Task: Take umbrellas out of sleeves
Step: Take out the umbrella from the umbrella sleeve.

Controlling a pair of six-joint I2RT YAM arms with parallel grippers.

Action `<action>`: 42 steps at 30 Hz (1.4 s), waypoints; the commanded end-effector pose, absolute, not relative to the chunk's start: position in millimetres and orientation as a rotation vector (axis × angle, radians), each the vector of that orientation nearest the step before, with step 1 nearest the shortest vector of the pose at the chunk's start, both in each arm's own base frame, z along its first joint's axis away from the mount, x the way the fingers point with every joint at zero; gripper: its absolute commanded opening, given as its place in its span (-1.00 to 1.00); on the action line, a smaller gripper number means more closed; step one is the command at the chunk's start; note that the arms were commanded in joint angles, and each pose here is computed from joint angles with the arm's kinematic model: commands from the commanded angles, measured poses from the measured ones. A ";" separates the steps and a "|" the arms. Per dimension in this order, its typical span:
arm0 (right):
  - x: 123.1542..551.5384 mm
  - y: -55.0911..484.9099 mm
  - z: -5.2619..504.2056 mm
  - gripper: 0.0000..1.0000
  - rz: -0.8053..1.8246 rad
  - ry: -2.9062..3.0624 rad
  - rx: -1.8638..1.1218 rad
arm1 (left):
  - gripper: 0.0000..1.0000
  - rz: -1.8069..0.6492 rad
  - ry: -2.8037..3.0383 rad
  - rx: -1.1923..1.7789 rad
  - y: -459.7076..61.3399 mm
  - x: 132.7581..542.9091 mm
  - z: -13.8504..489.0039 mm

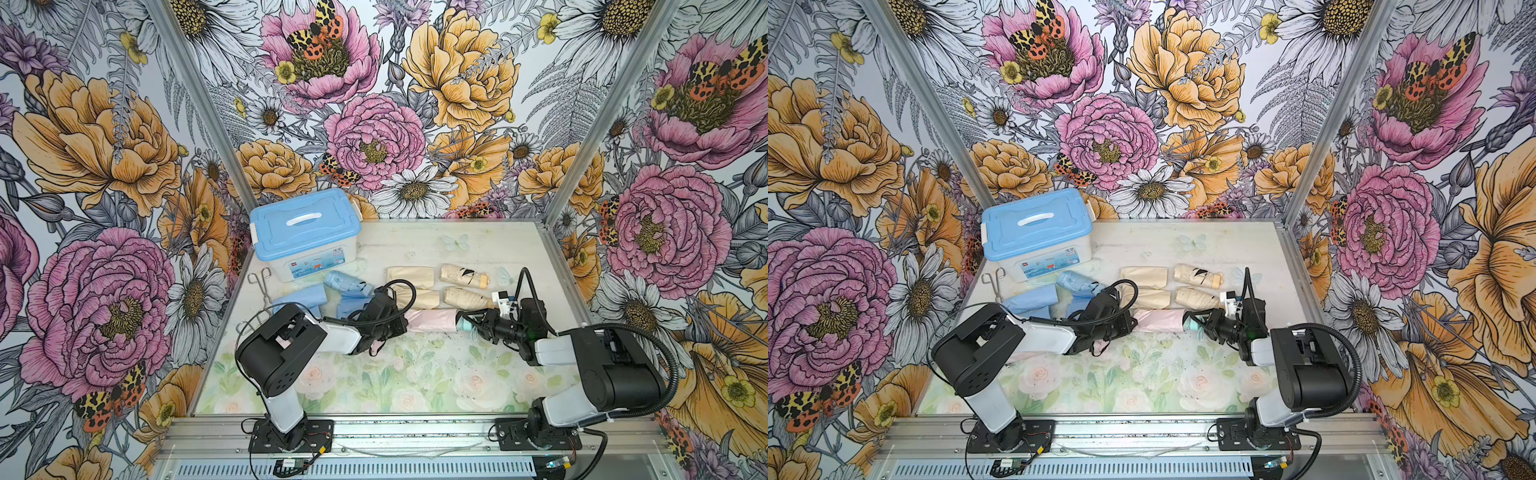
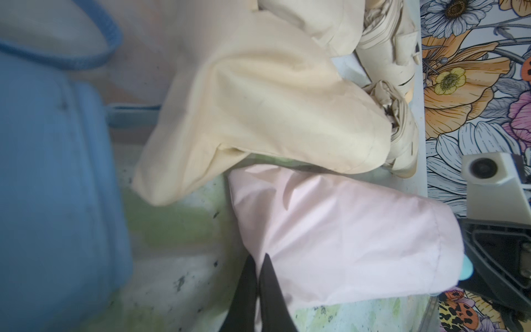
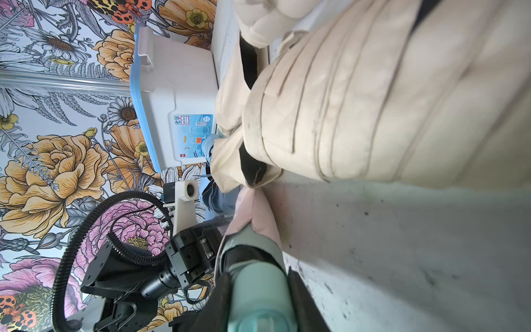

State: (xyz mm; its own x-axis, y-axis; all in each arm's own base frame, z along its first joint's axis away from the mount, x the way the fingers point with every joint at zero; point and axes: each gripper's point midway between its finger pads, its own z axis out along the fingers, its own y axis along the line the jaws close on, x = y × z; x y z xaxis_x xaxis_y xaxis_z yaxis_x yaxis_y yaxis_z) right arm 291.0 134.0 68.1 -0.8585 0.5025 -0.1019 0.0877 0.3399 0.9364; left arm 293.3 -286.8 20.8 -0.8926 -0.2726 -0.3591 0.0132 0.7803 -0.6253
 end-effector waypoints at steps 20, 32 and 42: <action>290.2 116.4 79.3 -1.00 1.478 2.219 0.503 | -0.86 -0.750 2.564 -0.258 -234.5 285.4 15.8; 288.3 112.7 74.9 -1.00 1.449 2.244 0.511 | -0.31 -0.898 2.515 -0.180 -258.9 288.8 34.6; 287.9 112.7 71.9 -1.00 1.444 2.259 0.511 | -0.03 -0.999 2.524 -0.191 -282.5 290.5 31.8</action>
State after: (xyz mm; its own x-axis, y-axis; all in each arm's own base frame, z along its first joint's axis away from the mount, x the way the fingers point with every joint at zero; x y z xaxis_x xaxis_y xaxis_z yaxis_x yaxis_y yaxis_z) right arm 281.2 116.1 66.7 -0.8539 0.5107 -0.1003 0.1165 0.3753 0.9195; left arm 287.9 -268.3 28.3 -0.8952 -0.2789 -0.3474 0.0126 0.7636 -0.6455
